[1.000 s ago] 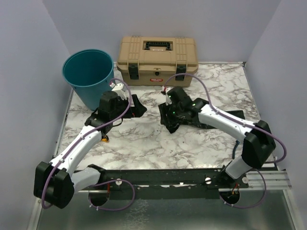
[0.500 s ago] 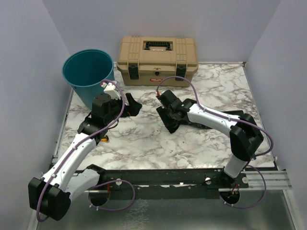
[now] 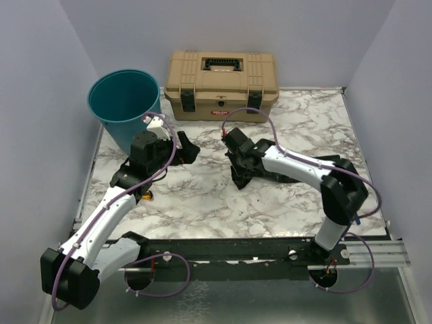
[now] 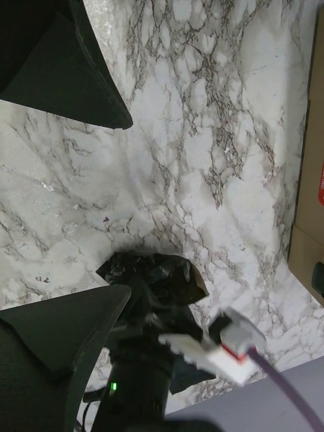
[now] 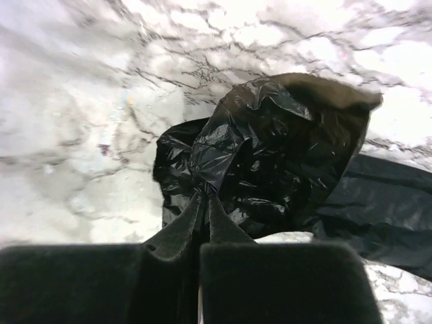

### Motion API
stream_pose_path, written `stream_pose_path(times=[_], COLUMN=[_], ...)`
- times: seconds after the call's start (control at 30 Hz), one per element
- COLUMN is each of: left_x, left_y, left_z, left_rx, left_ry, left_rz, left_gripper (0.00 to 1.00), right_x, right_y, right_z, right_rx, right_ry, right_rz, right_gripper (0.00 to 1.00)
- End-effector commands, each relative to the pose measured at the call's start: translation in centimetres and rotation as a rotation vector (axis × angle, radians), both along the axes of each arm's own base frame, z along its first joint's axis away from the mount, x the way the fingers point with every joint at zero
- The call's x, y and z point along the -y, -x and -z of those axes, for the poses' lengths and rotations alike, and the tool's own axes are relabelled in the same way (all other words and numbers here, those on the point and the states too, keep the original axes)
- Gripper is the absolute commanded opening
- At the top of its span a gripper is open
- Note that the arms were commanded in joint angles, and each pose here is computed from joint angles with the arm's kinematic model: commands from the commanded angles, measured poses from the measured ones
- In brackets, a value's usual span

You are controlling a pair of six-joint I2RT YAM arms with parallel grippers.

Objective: Put the trash bags into the trash bin

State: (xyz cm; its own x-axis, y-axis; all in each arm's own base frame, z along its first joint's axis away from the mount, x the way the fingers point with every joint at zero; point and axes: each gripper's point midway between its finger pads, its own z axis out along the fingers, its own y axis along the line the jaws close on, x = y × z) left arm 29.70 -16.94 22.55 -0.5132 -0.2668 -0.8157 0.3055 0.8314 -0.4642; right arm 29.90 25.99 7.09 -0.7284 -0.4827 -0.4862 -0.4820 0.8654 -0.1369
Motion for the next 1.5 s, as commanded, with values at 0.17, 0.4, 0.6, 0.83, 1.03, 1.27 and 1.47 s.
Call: stream_pose_path(times=[0.17,0.4,0.6,0.83,1.03,1.27,1.47], left_x=[2.7,7.6,13.3,14.1,15.3,16.3,16.3], left_y=[0.2,2.3,6.2,6.9,6.0,5.1,5.0], left_z=[-1.6,-7.3,-8.2,-3.0,-2.1,-1.3,1.3], left_rx=[-0.001,0.12,0.159,0.027,0.027,0.023,-0.024], left_ry=[0.051,0.118,0.079,-0.111,-0.164,-0.192,-0.233], left_rz=[0.133,0.359,0.629,0.754,0.765,0.767,0.762], left_gripper=[0.99,0.99,0.99,0.95,0.78,0.61,0.26], right_x=[-1.0,1.4,1.5,1.7,0.9,0.6,1.4], right_y=[2.6,4.6,5.9,6.6,7.4,7.6,7.6], right_z=[-18.0,-16.3,-15.2,-15.6,-15.4,-15.2,-15.2], right_rx=[0.297,0.215,0.162,0.152,0.106,0.089,0.105], right_ry=[-0.684,-0.791,-0.869,-0.903,-0.932,-0.934,-0.925], right_rz=[0.096,0.203,0.246,0.248,0.221,0.208,0.237], right_gripper=[0.01,0.01,0.01,0.01,0.01,0.01,0.01])
